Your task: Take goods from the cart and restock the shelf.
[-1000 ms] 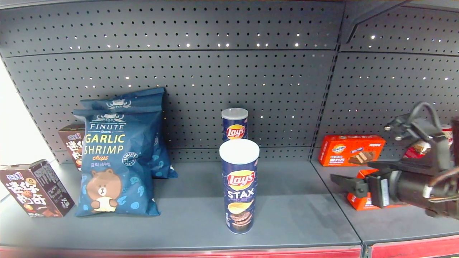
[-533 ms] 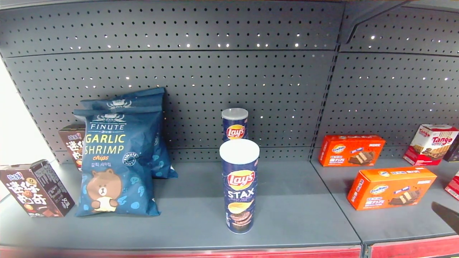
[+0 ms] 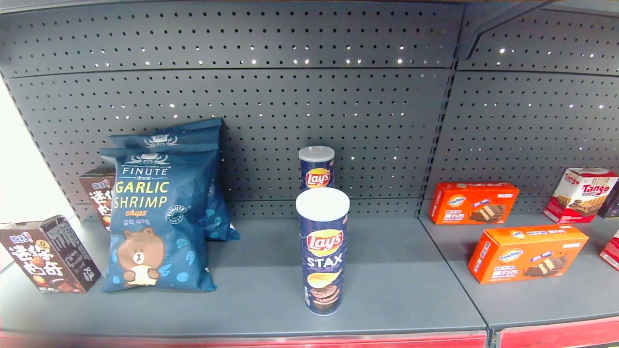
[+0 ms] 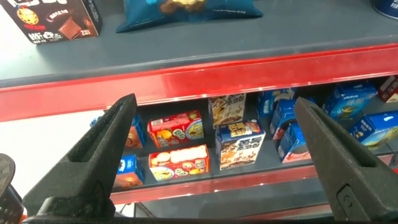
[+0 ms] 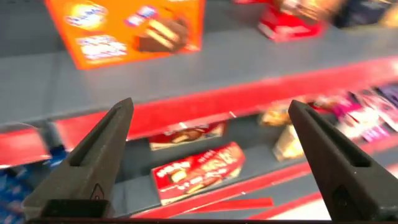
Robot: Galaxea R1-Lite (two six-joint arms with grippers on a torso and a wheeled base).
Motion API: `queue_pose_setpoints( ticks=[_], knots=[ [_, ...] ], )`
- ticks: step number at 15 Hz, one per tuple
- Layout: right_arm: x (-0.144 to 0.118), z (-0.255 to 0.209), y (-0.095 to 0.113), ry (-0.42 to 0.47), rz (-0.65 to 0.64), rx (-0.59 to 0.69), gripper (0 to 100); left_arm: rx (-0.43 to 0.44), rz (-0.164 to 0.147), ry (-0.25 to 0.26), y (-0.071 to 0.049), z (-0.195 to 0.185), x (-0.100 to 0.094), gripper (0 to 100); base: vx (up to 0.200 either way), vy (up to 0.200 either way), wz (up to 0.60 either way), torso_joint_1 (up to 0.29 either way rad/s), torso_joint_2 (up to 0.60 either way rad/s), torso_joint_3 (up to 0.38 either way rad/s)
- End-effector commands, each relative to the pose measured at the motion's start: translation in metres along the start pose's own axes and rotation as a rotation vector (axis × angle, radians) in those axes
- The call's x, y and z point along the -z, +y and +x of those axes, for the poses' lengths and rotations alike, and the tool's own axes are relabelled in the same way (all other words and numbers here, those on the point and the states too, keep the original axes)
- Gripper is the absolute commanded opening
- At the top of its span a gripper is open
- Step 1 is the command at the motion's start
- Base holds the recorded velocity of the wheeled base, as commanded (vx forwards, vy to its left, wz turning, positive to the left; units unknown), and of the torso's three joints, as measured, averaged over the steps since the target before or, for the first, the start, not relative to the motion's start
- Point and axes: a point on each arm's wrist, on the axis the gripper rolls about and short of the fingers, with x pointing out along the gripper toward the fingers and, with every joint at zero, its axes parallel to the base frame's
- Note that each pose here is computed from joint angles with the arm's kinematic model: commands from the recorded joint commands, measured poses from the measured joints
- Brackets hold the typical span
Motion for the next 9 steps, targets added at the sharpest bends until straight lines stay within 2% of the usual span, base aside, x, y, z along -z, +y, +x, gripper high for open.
queue_pose_setpoints(
  ticks=[1,2,4,6,8,9],
  knots=[
    [0.0160,-0.0118,-0.0013,-0.087,0.030,-0.013,100,0.000,0.000,0.001,0.0000,0.0001,0.0000,100,0.000,0.000,0.00,0.000,0.00,0.000],
    [0.0160,-0.0117,0.0003,-0.083,0.018,-0.085,100,0.000,0.000,0.001,0.0000,0.0001,0.0000,100,0.000,0.000,0.00,0.000,0.00,0.000],
    [0.0217,-0.0104,0.0034,-0.069,0.005,-0.305,100,0.000,0.000,-0.001,0.0000,-0.0001,-0.0004,100,0.000,0.000,0.00,0.000,0.00,0.000],
    [0.0238,-0.0099,0.0028,-0.085,0.000,-0.363,100,0.001,-0.001,-0.001,0.0000,-0.0001,-0.0004,100,0.000,0.000,0.00,0.000,0.00,0.000],
    [0.0238,-0.0100,0.0028,-0.085,0.004,-0.359,100,0.000,-0.001,-0.001,0.0000,-0.0001,-0.0004,100,0.000,0.000,0.00,0.000,0.00,0.000],
    [0.0247,-0.0121,0.0025,-0.113,0.018,-0.331,100,-0.002,-0.003,-0.004,0.0001,-0.0003,-0.0003,100,0.000,0.000,0.00,0.000,0.00,0.000]
  ],
)
